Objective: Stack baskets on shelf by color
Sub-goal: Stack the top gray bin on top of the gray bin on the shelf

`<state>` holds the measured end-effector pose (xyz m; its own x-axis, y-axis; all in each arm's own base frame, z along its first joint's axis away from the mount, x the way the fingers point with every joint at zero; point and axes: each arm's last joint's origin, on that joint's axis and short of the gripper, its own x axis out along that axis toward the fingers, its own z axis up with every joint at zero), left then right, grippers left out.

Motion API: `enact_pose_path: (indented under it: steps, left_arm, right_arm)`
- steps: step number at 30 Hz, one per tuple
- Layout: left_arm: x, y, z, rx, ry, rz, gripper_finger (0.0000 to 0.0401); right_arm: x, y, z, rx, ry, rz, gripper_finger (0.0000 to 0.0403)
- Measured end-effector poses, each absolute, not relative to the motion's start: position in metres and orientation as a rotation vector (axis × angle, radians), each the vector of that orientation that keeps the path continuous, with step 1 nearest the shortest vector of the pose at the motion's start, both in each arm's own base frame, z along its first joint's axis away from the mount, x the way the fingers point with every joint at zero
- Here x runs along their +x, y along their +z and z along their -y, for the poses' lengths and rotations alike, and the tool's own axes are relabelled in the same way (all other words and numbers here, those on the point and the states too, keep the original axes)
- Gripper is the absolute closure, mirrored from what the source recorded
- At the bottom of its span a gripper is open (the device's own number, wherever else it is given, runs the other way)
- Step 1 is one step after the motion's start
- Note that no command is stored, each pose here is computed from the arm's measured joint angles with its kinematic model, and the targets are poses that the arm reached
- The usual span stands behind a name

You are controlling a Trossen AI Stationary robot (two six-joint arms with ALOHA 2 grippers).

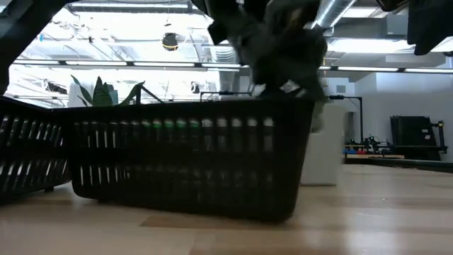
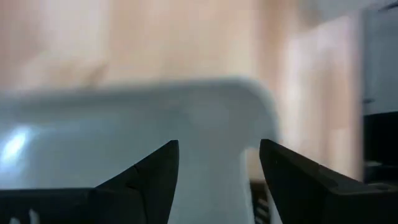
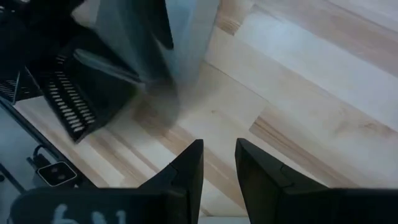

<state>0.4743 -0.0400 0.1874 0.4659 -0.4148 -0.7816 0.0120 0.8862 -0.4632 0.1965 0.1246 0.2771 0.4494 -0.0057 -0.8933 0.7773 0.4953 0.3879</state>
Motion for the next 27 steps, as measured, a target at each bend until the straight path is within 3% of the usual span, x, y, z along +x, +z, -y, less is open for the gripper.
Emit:
enact_pose_path:
  steps: [5, 11, 21, 27]
  left_arm:
    - [0.488, 0.198, 0.039, -0.499, -0.337, -0.900, 0.0189]
    - [0.478, 0.234, 0.011, -0.504, -0.282, -0.924, 0.0189]
    - [0.418, 0.312, -0.025, -0.258, 0.019, -1.020, 0.0189]
    - [0.381, 0.356, -0.036, -0.150, 0.194, -0.966, 0.0189]
  right_arm:
    - [0.196, 0.277, -0.125, 0.936, -0.583, -0.994, 0.0285]
    - [0.196, 0.277, -0.124, 0.931, -0.591, -0.998, 0.0285]
    - [0.195, 0.277, -0.127, 0.951, -0.589, -0.994, 0.0285]
    - [0.196, 0.285, -0.125, 0.944, -0.509, -0.955, 0.0285]
